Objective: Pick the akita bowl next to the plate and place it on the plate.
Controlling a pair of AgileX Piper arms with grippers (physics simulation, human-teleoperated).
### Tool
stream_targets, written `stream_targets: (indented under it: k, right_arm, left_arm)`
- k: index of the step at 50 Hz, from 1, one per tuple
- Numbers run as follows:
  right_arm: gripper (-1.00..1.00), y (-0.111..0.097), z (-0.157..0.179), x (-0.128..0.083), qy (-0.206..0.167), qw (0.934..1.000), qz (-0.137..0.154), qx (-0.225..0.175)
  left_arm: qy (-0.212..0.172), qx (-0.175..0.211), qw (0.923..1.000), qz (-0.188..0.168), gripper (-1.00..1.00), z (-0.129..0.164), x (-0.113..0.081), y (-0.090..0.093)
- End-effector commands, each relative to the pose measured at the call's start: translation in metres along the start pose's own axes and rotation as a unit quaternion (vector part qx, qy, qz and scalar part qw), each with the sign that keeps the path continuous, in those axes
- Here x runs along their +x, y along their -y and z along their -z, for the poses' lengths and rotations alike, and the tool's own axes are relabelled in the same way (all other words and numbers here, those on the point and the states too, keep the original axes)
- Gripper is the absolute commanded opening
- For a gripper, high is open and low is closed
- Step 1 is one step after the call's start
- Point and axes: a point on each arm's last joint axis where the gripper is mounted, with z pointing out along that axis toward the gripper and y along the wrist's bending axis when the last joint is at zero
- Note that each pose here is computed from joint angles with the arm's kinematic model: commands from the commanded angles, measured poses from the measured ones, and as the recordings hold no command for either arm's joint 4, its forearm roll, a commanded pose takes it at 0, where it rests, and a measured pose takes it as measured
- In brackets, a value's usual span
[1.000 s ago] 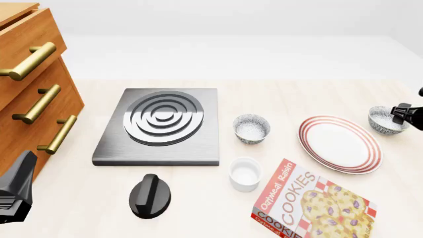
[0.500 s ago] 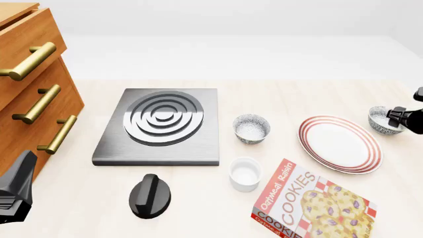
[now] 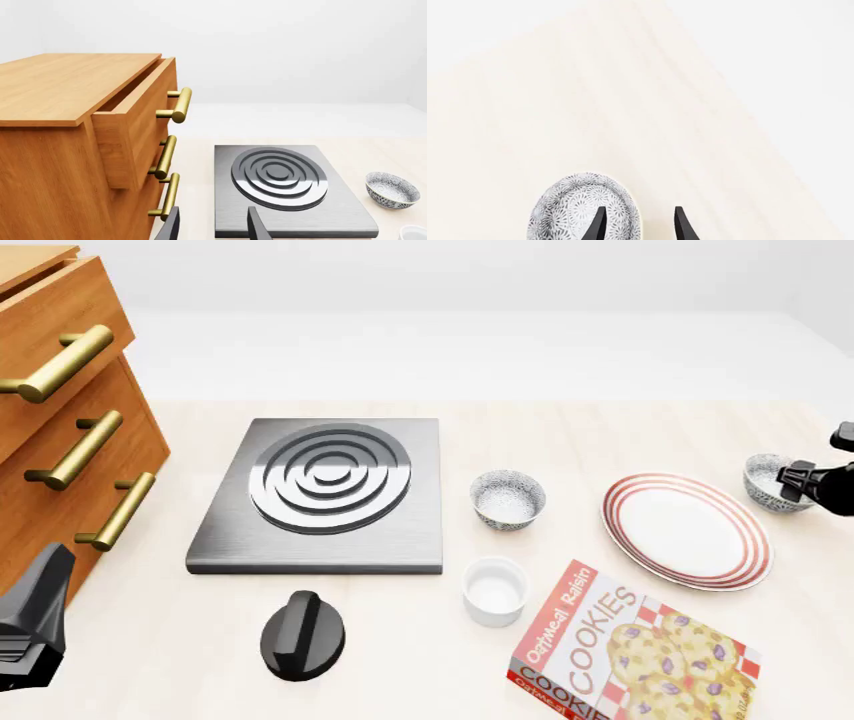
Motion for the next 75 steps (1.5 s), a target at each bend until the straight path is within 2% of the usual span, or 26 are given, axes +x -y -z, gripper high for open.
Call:
stream_targets:
  k: [1, 4, 5, 26, 54, 75]
  right_arm:
    - [1.00, -0.001, -0.003, 0.006, -0.007, 1.0000, 0.007, -0.002]
    - [1.00, -0.002, -0.004, 0.006, -0.007, 0.9999, 0.008, -0.002]
    - [-1.00, -0.002, -0.004, 0.006, -0.008, 0.9999, 0.008, -0.002]
    - [-1.00, -0.005, -0.003, 0.003, -0.023, 0.9997, -0.006, -0.004]
    - [-1.00, -0.016, 0.010, -0.023, -0.027, 0.9988, -0.040, -0.012]
    - [-1.00, -0.036, 0.019, -0.031, -0.035, 0.9974, -0.057, -0.026]
  left_arm:
    - [0.000, 0.000, 1.0000, 0.000, 1.00, 0.000, 0.000, 0.000]
    - [0.000, 0.000, 1.0000, 0.000, 1.00, 0.000, 0.000, 0.000]
    - [0.000, 0.000, 1.0000, 0.000, 1.00, 0.000, 0.000, 0.000]
    - [0.000, 0.000, 1.0000, 0.000, 1.00, 0.000, 0.000, 0.000]
    - [0.000, 0.000, 1.0000, 0.000, 1.00, 0.000, 0.000, 0.000]
    - [0.000, 0.000, 1.0000, 0.000, 1.00, 0.000, 0.000, 0.000]
